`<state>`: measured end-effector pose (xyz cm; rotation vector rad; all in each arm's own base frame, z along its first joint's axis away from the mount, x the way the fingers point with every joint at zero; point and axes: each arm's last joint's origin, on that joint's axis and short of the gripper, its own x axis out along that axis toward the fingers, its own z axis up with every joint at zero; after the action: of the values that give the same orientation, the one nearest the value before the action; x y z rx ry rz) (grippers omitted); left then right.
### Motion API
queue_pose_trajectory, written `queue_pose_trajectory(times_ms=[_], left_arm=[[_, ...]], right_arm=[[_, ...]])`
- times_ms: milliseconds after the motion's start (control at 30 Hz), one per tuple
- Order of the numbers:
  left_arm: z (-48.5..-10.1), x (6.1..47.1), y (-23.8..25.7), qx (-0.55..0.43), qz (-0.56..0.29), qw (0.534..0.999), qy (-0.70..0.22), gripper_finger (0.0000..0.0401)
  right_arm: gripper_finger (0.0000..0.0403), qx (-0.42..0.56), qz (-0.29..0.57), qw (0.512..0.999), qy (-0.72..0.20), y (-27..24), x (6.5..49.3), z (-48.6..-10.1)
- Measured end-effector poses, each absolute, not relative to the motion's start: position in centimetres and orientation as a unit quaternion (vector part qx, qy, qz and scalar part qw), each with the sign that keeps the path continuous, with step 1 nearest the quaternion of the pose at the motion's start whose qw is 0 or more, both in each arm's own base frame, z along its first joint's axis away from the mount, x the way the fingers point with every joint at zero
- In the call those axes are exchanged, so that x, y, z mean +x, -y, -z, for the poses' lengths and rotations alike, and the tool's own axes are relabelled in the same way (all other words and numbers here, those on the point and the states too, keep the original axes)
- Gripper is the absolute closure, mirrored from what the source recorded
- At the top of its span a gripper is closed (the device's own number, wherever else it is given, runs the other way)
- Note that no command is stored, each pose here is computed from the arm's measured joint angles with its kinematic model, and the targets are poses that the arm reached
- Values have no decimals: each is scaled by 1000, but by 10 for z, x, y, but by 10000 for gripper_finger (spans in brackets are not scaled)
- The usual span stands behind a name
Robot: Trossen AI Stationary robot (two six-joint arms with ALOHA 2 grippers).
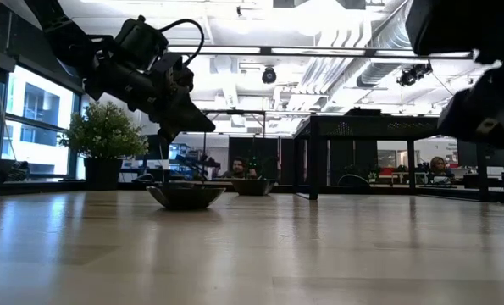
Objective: Pick & Place Mini shaped plates
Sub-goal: Stack the black distorted square plate on top of the black distorted square plate on the shelf
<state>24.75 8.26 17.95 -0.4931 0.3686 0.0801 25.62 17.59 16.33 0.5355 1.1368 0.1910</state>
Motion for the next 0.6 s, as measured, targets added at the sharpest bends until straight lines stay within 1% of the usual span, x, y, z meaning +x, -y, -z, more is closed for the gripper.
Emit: queue_pose_trajectory(times_ms=[100,200,500,600], left_arm=[[-180,248,-83,-242,-39,952,-181,400],[-180,248,-83,-243,-38,952,-181,400],[-180,248,-83,-243,-38,952,-181,400],[-179,247,-83,-243,-38,952,-181,400]], right_arm=[[268,233,-96,803,-539,-177,257,-157],[290,230,-97,798,-548,-178,258,-152],[394,245,-84,791,-554,-176,258,-150],[394,259,-73,787,-555,-176,261,-153]])
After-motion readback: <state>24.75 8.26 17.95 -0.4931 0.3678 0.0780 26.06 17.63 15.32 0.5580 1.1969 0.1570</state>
